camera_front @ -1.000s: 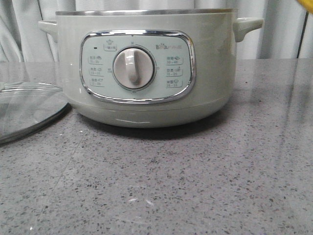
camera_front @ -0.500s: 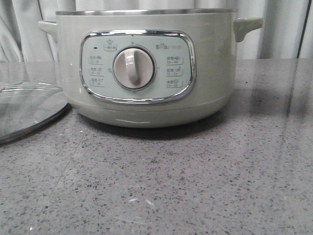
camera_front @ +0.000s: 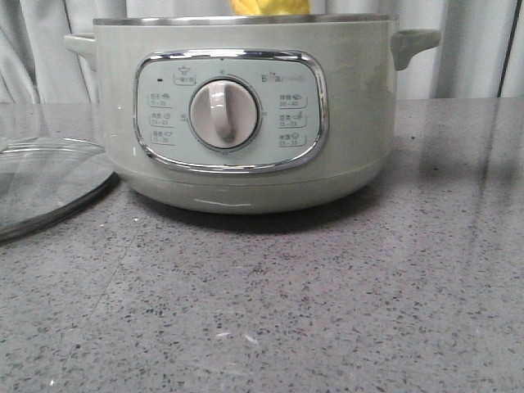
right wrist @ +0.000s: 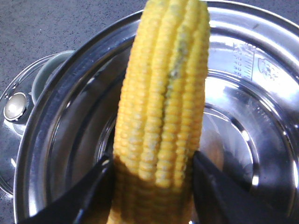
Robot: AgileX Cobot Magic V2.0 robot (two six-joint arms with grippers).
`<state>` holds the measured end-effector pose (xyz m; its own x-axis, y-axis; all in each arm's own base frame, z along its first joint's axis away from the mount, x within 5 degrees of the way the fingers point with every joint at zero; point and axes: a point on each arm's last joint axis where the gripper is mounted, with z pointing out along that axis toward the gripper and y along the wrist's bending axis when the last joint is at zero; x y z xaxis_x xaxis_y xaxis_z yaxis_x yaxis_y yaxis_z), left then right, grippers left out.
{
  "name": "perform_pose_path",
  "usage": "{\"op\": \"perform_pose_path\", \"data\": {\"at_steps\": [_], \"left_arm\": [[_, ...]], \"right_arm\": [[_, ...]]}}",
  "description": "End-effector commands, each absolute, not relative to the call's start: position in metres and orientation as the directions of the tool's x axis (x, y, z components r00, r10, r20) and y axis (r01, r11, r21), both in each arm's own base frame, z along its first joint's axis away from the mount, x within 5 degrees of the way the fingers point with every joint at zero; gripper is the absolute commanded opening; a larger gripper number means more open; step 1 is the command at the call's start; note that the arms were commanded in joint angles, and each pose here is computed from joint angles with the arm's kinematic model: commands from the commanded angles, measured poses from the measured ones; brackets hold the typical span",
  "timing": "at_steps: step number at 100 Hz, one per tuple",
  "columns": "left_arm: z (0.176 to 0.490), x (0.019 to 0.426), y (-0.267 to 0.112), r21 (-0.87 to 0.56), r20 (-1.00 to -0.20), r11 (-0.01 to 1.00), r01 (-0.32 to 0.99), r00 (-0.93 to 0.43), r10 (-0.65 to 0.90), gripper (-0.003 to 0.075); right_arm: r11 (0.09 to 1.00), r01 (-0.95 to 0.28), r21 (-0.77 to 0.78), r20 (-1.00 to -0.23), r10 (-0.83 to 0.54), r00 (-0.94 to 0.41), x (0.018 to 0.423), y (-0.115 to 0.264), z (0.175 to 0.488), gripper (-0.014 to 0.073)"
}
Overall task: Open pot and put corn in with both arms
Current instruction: 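Lift the corn cob and carry it over the open pot, right gripper, then lower the corn cob into the pot and open the right gripper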
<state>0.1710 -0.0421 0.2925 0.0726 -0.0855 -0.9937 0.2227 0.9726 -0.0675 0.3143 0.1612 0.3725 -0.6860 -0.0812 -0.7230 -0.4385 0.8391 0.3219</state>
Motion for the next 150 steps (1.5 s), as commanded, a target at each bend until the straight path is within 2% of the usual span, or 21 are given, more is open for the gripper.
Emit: {"op": "perform_pose_path", "data": {"at_steps": [1, 80, 87, 95, 111, 121, 150], "left_arm": [[0.31, 0.17, -0.042, -0.067, -0.976, 0.972, 0.226, 0.186, -0.111, 0.0438], [0.311, 0.169, -0.042, -0.067, -0.976, 0.972, 0.227, 0.188, -0.111, 0.0438], [0.312, 0.168, -0.041, -0.067, -0.974, 0.971, 0.227, 0.195, -0.113, 0.0438], [0.315, 0.164, -0.04, -0.068, -0.971, 0.971, 0.229, 0.21, -0.117, 0.0433], [0.319, 0.155, -0.038, -0.07, -0.972, 0.97, 0.233, 0.205, -0.119, 0.0321], [0.32, 0.148, -0.037, -0.071, -0.976, 0.969, 0.238, 0.185, -0.116, 0.023], [0.331, 0.121, -0.03, -0.073, -0.967, 0.965, 0.25, 0.221, -0.13, 0.0006]], "right_arm": [[0.824, -0.469, 0.317, -0.805, -0.028, -0.592, 0.308, 0.159, 0.403, 0.0364], [0.823, -0.471, 0.316, -0.807, -0.028, -0.591, 0.306, 0.158, 0.405, 0.036], [0.822, -0.472, 0.317, -0.8, -0.036, -0.599, 0.306, 0.158, 0.404, 0.0328], [0.827, -0.463, 0.319, -0.787, -0.041, -0.615, 0.306, 0.154, 0.403, 0.0251], [0.824, -0.466, 0.322, -0.766, -0.063, -0.64, 0.304, 0.155, 0.4, 0.0082], [0.822, -0.47, 0.323, -0.754, -0.077, -0.652, 0.301, 0.154, 0.4, 0.0017], [0.821, -0.495, 0.284, -0.792, -0.091, -0.604, 0.278, 0.144, 0.423, -0.0011]]}}
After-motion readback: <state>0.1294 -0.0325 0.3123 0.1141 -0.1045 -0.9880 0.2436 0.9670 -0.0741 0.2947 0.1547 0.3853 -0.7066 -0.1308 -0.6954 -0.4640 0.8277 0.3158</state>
